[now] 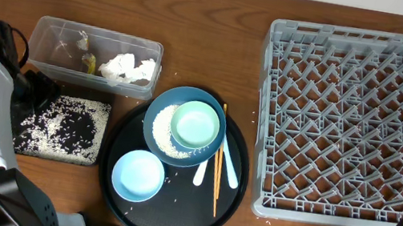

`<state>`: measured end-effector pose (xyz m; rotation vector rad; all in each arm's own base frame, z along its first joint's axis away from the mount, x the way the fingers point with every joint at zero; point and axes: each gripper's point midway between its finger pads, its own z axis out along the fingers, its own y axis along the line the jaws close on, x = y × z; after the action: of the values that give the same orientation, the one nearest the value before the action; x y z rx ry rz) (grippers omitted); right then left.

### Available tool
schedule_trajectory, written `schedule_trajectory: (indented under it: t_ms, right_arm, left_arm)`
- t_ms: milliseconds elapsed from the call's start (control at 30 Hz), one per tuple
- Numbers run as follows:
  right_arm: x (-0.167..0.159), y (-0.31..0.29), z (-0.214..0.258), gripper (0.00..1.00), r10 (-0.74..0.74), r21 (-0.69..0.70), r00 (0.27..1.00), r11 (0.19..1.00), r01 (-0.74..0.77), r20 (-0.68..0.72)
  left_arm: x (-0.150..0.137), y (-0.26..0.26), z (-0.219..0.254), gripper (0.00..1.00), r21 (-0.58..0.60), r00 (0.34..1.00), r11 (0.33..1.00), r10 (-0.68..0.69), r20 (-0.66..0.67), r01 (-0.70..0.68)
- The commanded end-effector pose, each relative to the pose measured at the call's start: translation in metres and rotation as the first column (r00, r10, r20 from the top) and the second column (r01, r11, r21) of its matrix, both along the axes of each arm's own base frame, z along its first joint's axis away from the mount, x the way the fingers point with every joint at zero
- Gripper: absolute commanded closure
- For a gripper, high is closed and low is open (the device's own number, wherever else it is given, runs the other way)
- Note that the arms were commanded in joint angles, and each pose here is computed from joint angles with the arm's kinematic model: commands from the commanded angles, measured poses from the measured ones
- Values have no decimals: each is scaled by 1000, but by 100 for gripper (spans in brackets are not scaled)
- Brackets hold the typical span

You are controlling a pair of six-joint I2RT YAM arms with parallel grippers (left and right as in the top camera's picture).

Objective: Sort waste into correct bins and load items into the dishwasher rack
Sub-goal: 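Lower the light blue cup into the rack beside the pink cup, then reach the right gripper to the pale green bowl rim and grasp it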

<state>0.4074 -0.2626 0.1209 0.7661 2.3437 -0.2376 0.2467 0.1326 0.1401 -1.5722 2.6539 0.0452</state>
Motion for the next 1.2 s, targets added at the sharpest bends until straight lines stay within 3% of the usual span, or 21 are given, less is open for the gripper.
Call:
schedule_trajectory:
  t_ms: [0, 333, 600, 800, 1100, 1167]
  right_arm:
    - [-4, 4, -8, 29, 18, 44, 1000, 999, -18, -11]
    - [-1, 72, 52, 29, 229, 139, 965, 959, -247, 131]
    - [-17, 177, 76, 28, 462, 183, 883, 864, -470, 86]
    - [-33, 286, 65, 28, 684, 259, 729, 702, -663, 12]
    - [-81, 441, 59, 34, 927, 277, 375, 363, -889, -10]
    - [-92, 463, 53, 35, 941, 290, 338, 331, -898, -27]
  left_arm:
    - [-1, 2, 5, 16, 12, 1000, 1000, 22, 14, -22]
    - [-1, 1, 5, 16, 12, 1000, 1000, 7, 12, -8]
    - [-2, 1, 5, 16, 12, 1000, 1000, 0, 11, 0]
    - [-2, 1, 5, 16, 10, 1000, 1000, -5, 7, 5]
    - [-2, 0, 5, 16, 9, 1000, 1000, -11, 6, 11]
    - [-2, 0, 5, 16, 9, 1000, 1000, -11, 6, 11]
